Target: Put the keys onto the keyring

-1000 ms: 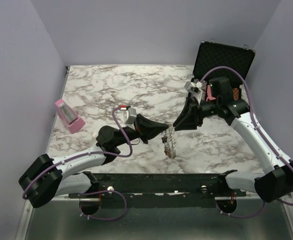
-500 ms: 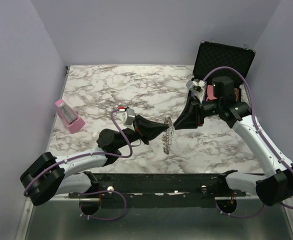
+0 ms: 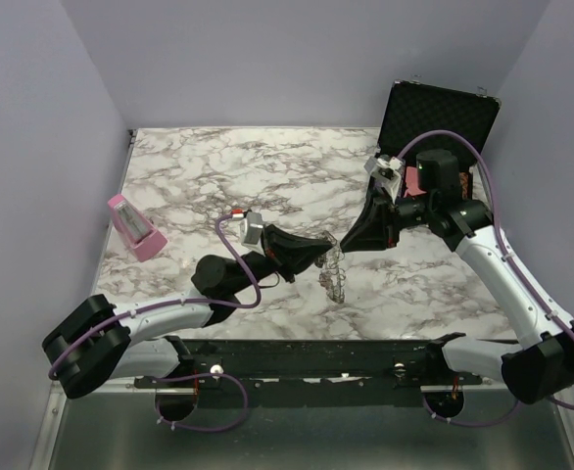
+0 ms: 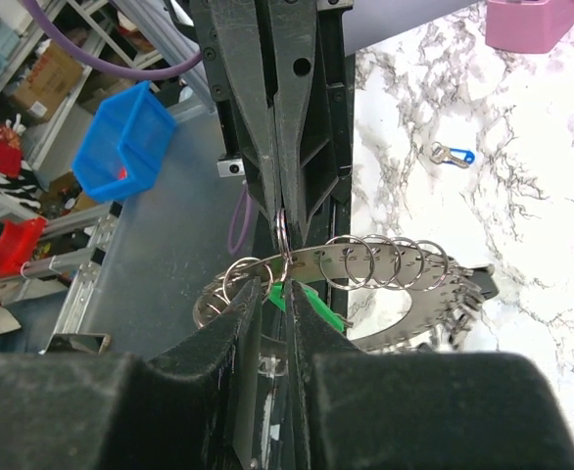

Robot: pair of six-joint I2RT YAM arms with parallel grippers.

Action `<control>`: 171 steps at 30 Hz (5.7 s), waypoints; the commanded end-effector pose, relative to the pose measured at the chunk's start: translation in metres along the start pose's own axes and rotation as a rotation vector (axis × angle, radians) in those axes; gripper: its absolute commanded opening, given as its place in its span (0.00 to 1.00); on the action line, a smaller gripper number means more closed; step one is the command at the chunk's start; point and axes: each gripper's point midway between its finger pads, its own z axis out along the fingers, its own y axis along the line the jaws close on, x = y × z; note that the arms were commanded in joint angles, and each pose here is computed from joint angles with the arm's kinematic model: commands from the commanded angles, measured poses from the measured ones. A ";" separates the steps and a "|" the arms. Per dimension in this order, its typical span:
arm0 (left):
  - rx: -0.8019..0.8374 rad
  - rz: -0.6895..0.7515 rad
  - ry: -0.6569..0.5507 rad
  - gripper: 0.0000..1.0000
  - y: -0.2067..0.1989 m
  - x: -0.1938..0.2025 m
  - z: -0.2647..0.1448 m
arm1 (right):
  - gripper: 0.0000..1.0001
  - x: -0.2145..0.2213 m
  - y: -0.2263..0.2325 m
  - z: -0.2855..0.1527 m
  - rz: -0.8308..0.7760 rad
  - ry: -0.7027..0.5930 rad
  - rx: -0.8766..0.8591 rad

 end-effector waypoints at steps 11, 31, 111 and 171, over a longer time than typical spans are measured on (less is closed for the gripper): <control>-0.003 -0.018 -0.145 0.00 -0.006 -0.024 0.000 | 0.00 -0.004 -0.003 0.003 -0.009 0.007 0.009; -0.017 -0.021 -0.286 0.00 -0.009 -0.047 0.001 | 0.00 0.005 -0.011 0.004 0.023 -0.001 0.051; 0.093 0.137 0.144 0.00 -0.020 -0.008 -0.006 | 0.06 -0.004 -0.011 0.002 0.261 -0.073 -0.041; -0.809 0.033 0.456 0.00 0.208 -0.160 -0.057 | 0.66 0.015 -0.037 -0.073 -0.140 -0.141 0.425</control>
